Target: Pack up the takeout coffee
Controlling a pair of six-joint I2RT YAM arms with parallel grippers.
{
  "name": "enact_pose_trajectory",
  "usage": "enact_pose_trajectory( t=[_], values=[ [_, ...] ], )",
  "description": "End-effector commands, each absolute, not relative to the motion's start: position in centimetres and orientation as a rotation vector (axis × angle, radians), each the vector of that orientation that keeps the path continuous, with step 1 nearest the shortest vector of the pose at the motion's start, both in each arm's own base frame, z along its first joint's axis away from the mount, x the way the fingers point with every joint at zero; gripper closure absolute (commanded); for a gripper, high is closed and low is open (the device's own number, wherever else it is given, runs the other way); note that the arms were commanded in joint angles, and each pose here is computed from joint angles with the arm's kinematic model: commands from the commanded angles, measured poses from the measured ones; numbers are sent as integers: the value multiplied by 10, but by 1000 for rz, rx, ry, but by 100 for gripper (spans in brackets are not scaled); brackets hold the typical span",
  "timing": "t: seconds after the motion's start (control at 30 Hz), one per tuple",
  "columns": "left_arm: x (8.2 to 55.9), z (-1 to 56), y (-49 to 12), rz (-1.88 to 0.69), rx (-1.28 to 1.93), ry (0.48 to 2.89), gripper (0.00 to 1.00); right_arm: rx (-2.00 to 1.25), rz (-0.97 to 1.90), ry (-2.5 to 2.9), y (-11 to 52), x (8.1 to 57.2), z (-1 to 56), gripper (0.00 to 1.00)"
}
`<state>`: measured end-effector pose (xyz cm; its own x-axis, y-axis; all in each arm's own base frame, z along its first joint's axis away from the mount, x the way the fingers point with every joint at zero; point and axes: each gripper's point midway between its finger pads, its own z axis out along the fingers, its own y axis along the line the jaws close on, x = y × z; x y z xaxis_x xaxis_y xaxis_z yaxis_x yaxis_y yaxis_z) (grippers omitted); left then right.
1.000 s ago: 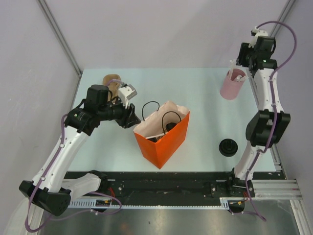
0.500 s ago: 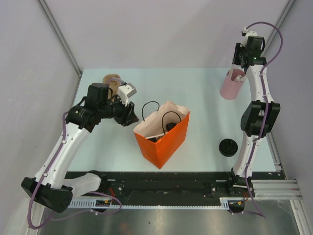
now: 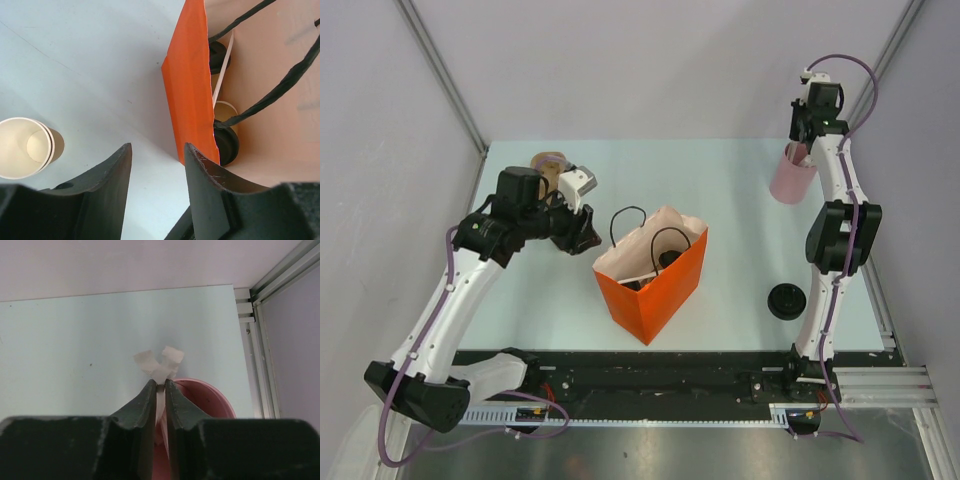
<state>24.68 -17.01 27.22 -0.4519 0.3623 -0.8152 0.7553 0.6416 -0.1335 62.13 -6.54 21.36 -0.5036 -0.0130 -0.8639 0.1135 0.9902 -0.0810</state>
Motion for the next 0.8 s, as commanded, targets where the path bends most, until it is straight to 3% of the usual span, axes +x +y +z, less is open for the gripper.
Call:
enact_pose_trajectory(
  t=[0.0, 0.1, 0.77],
  values=[
    [250, 289, -170, -602, 929, 1986, 49, 77, -205, 2046, -71, 627, 229, 92],
    [250, 289, -171, -607, 931, 1982, 49, 73, -210, 2045, -72, 623, 232, 100],
    [244, 293, -171, -620, 946, 1959, 48, 59, -184, 1837, -72, 575, 337, 100]
  ],
)
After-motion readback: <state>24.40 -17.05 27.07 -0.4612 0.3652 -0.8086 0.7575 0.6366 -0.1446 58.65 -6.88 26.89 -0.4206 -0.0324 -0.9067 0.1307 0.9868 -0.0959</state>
